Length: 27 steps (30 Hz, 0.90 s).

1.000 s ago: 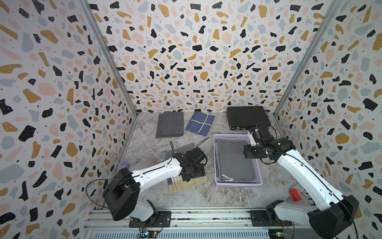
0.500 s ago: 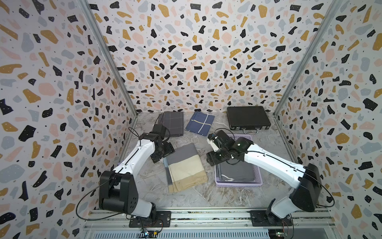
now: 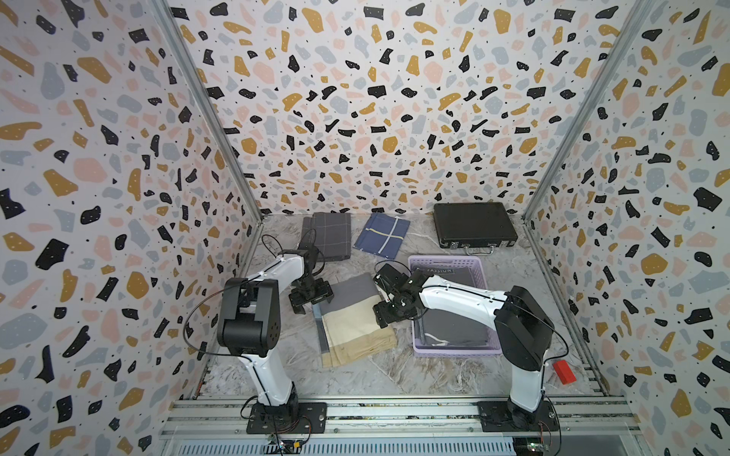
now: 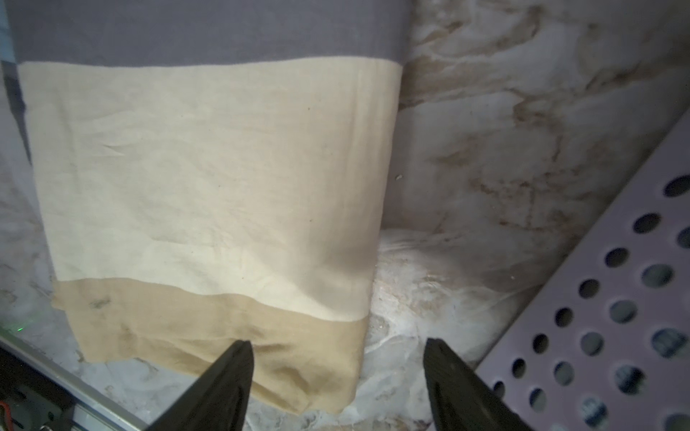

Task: Put the folded pillowcase in the basket
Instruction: Pick up the pillowcase at the center of the board.

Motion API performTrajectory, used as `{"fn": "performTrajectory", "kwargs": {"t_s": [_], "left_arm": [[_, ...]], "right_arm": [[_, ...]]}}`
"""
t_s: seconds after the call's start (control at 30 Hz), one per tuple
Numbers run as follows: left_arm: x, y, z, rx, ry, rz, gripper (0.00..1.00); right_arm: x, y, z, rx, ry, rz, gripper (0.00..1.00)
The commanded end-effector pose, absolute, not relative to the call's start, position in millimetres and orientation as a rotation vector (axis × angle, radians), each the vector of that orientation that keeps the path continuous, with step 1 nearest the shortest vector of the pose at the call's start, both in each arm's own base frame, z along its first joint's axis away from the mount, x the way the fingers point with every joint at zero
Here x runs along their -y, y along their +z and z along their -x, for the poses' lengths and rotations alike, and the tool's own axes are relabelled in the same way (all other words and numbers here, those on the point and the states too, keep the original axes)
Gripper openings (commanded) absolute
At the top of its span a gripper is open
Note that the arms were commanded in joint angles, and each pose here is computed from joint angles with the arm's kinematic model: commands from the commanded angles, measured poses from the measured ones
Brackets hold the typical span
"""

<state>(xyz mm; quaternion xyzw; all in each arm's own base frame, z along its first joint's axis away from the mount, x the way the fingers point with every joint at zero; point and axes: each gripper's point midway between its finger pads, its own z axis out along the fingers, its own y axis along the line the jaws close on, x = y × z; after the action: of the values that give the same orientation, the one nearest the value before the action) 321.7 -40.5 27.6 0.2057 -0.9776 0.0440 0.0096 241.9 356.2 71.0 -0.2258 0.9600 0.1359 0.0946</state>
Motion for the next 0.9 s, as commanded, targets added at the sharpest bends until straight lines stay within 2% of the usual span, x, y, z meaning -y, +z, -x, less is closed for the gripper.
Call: {"fn": "performTrajectory", "kwargs": {"t_s": [0.0,0.2,0.47,0.67,0.77,0.83,0.87], "left_arm": [[40,26,-332,3.071,0.152,-0.606,0.87],[35,21,-345,3.080,0.103,-0.615,0.81],[42,9,-350,3.058,0.158,-0.594,0.49],[48,7,-345,3.044,0.214,-0.609,0.26],[50,5,-342,3.031,0.228,-0.608,0.16],[51,5,-340,3.028,0.238,-0.613,0.12],[52,6,-340,3.029,0.241,-0.614,0.09]], "right_arm": [[-353,64,-233,-2.880,0.369,0.648,0.77],[-342,42,-215,-2.955,0.333,0.633,0.77],[-349,23,-196,-3.028,0.461,0.609,0.74],[-374,22,-186,-3.023,0.678,0.598,0.69],[-382,25,-186,-3.016,0.734,0.590,0.57],[-385,29,-188,-3.002,0.757,0.577,0.42],[-385,31,-189,-2.995,0.754,0.573,0.32]]}}
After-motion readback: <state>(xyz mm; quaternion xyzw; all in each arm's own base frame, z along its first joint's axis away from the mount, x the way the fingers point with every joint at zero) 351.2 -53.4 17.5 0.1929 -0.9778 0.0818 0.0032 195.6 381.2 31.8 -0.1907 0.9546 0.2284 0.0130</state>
